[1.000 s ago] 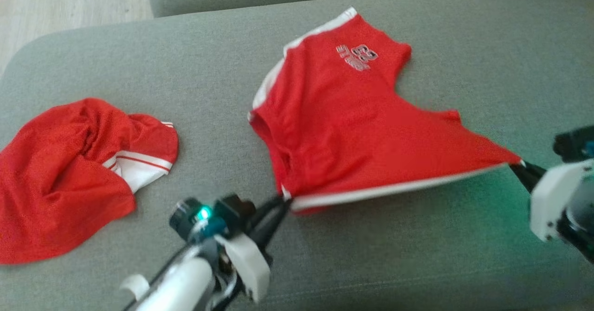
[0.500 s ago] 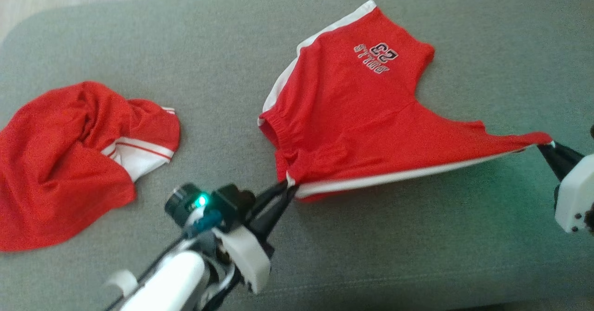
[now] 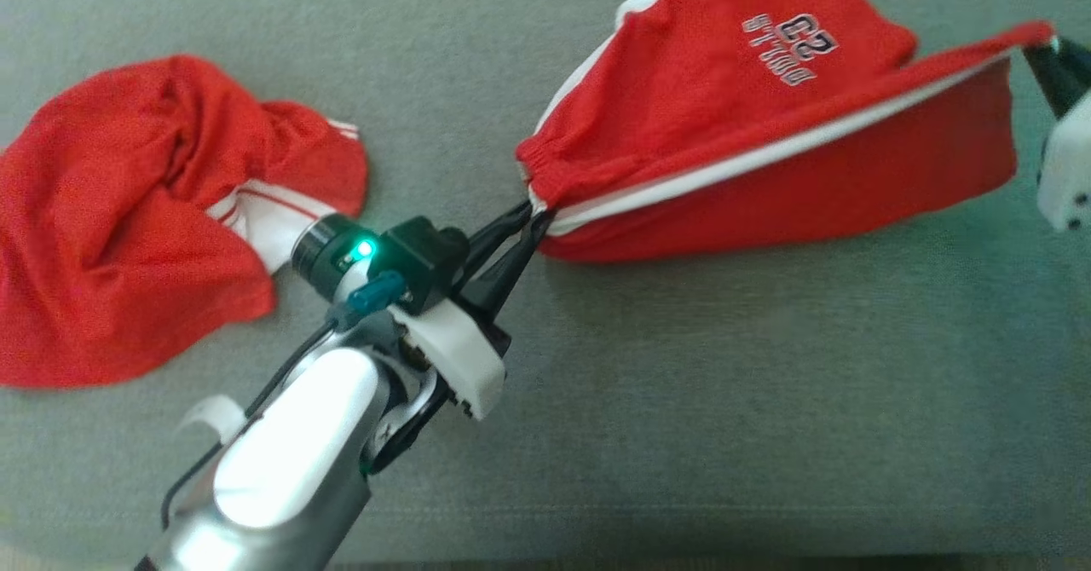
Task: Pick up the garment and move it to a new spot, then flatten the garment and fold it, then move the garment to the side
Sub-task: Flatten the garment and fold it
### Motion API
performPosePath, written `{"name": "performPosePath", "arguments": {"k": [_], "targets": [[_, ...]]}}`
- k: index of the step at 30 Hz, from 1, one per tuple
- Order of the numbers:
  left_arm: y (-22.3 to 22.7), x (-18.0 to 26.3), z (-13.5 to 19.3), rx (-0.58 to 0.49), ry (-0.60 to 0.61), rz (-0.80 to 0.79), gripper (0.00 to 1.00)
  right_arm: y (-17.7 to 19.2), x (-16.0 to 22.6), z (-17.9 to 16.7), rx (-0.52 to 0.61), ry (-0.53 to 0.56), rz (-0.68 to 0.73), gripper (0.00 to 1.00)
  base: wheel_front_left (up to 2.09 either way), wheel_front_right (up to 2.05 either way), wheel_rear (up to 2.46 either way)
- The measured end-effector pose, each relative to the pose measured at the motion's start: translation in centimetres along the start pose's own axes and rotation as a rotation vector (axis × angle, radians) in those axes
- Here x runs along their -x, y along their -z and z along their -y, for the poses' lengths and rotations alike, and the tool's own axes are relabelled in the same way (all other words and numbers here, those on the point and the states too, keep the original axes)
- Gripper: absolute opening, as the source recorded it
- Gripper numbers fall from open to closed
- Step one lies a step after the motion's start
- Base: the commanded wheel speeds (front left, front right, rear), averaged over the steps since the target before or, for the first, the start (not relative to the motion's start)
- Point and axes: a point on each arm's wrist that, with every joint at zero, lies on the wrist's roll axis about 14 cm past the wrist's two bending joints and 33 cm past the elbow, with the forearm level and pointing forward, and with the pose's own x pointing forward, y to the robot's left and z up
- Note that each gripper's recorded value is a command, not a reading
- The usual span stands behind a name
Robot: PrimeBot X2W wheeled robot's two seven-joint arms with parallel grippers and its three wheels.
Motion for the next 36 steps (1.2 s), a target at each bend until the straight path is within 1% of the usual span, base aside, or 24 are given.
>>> {"name": "performPosePath", "arguments": {"k": [3, 10, 11, 16, 22, 29, 30, 31, 32, 33, 36], "targets": [[0.4, -0.4, -0.9, 0.013, -0.016, -0.004, 0.00, -0.9, -2.4, -0.7, 0.056, -0.019, -0.017, 0.00, 0.00, 0.00, 0.00], [0.5, -2.0, -3.0, 0.023, -0.053, 0.015, 0.00, -3.3, -7.6, -1.5, 0.139, -0.046, -0.026, 0.00, 0.00, 0.00, 0.00], [0.7, -2.6, -3.7, 0.026, -0.064, 0.016, 0.00, -3.7, -9.0, -1.9, 0.175, -0.051, -0.030, 0.00, 0.00, 0.00, 0.00], [1.3, -3.8, -5.5, 0.012, -0.086, 0.021, 0.00, -3.8, -12.3, -2.9, 0.210, -0.076, -0.049, 0.00, 0.00, 0.00, 0.00], [2.9, -4.3, -7.2, 0.020, -0.118, -0.002, 0.00, -3.3, -15.1, -4.0, 0.251, -0.095, -0.060, 0.00, 0.00, 0.00, 0.00], [3.6, -4.6, -7.9, 0.022, -0.141, -0.012, 0.00, -3.2, -16.5, -3.9, 0.251, -0.091, -0.031, 0.00, 0.00, 0.00, 0.00], [3.6, -4.7, -8.0, 0.021, -0.145, -0.011, 0.15, -3.2, -16.6, -4.0, 0.247, -0.093, -0.024, 0.19, 0.00, 0.00, 0.00], [3.7, -4.8, -8.1, 0.023, -0.149, -0.013, 0.56, -3.3, -16.6, -4.0, 0.251, -0.093, -0.012, 1.00, 0.00, 0.00, 0.00], [3.7, -4.9, -8.1, 0.024, -0.150, -0.010, 0.96, -3.4, -16.7, -4.1, 0.255, -0.091, 0.002, 1.00, 0.00, 0.00, 0.00], [3.8, -4.9, -8.1, 0.023, -0.157, -0.012, 1.00, -3.6, -16.7, -3.9, 0.250, -0.086, 0.014, 1.00, 0.00, 0.00, 0.00], [4.0, -4.8, -8.5, 0.019, -0.182, -0.015, 1.00, -4.3, -16.3, -3.3, 0.218, -0.070, 0.065, 1.00, 0.00, 0.00, 0.00]]}}
